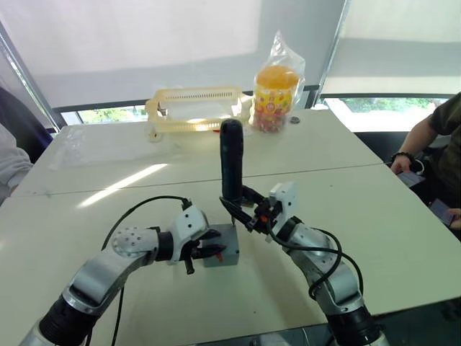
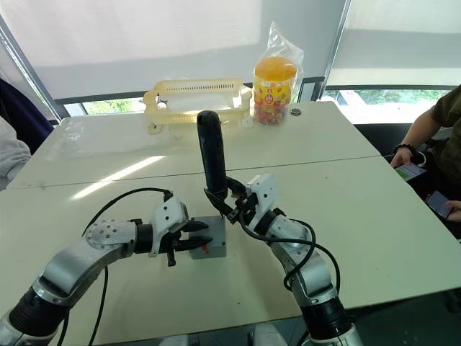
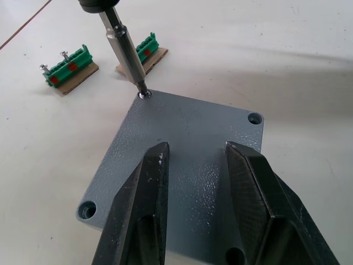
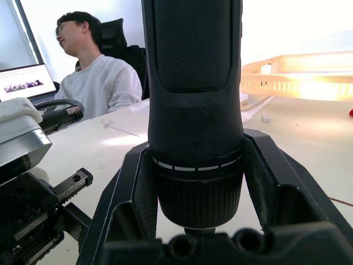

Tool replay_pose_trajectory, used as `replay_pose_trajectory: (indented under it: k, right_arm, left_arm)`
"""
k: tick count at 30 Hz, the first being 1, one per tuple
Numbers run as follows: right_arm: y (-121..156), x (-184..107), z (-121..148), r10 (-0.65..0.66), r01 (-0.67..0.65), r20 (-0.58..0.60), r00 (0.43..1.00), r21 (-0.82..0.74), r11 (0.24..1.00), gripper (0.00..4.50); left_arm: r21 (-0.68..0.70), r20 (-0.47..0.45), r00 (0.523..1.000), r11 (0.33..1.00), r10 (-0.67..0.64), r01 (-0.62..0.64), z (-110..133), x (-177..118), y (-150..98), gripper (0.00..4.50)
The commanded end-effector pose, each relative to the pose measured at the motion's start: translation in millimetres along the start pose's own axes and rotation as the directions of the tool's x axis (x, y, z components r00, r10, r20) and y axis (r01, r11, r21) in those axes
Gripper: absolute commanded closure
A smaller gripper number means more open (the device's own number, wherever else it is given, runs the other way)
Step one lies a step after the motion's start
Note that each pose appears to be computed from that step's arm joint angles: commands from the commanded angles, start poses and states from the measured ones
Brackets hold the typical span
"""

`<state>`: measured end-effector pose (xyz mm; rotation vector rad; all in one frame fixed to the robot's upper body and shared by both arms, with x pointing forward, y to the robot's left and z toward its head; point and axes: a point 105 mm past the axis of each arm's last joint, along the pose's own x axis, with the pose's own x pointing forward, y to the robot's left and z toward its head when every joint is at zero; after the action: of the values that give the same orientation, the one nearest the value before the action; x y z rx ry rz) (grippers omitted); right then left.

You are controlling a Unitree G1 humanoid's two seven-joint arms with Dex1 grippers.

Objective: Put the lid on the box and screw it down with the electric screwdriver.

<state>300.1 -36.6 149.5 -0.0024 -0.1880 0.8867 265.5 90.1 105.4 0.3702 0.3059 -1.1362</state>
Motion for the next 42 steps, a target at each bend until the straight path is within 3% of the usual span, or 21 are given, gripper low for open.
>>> replay_pose_trajectory:
  k: [1, 5, 17, 25, 31, 38, 42]
  right_arm:
    - [1.8, -12.9, -59.7, -0.017, 0.037, -0.229, 0.973, 0.083, 0.996, 2.69]
    - [-4.6, -12.8, -43.9, -0.06, 0.069, -0.14, 0.988, 0.066, 0.995, 2.69]
    - [-5.3, -16.8, -41.6, -0.076, 0.081, -0.115, 0.99, 0.041, 0.996, 2.69]
    - [-12.1, -18.9, -24.6, -0.098, 0.097, -0.049, 0.994, -0.019, 0.995, 2.69]
    - [-19.1, -18.2, 21.1, -0.106, 0.114, 0.072, 0.992, -0.123, 0.986, 2.69]
    - [-20.7, -25.5, 27.7, -0.115, 0.125, 0.075, 0.991, -0.139, 0.982, 2.69]
    - [-30.3, -24.5, 67.3, -0.147, 0.173, 0.18, 0.973, -0.141, 0.975, 2.69]
  left_arm:
    - [-0.078, -0.143, 0.99, 0.996, 0.018, -0.029, -39.5, 1.9, 1.8, 2.9]
    - [-0.078, -0.144, 0.989, 0.996, 0.019, -0.031, -40.4, 2.2, 2.8, 2.9]
    - [-0.07, -0.143, 0.99, 0.997, 0.017, -0.027, -42.1, 2.5, 5.0, 2.9]
    - [-0.048, -0.157, 0.988, 0.999, 0.003, -0.01, -44.9, 5.1, 1.0, 2.9]
    - [-0.037, -0.163, 0.987, 0.999, -0.012, 0.006, -47.2, 10.0, -3.3, 2.9]
    - [-0.03, -0.161, 0.987, 0.999, -0.022, 0.017, -47.6, 12.9, -5.2, 2.9]
    - [-0.025, -0.162, 0.986, 0.999, -0.026, 0.022, -48.6, 13.5, -5.4, 2.9]
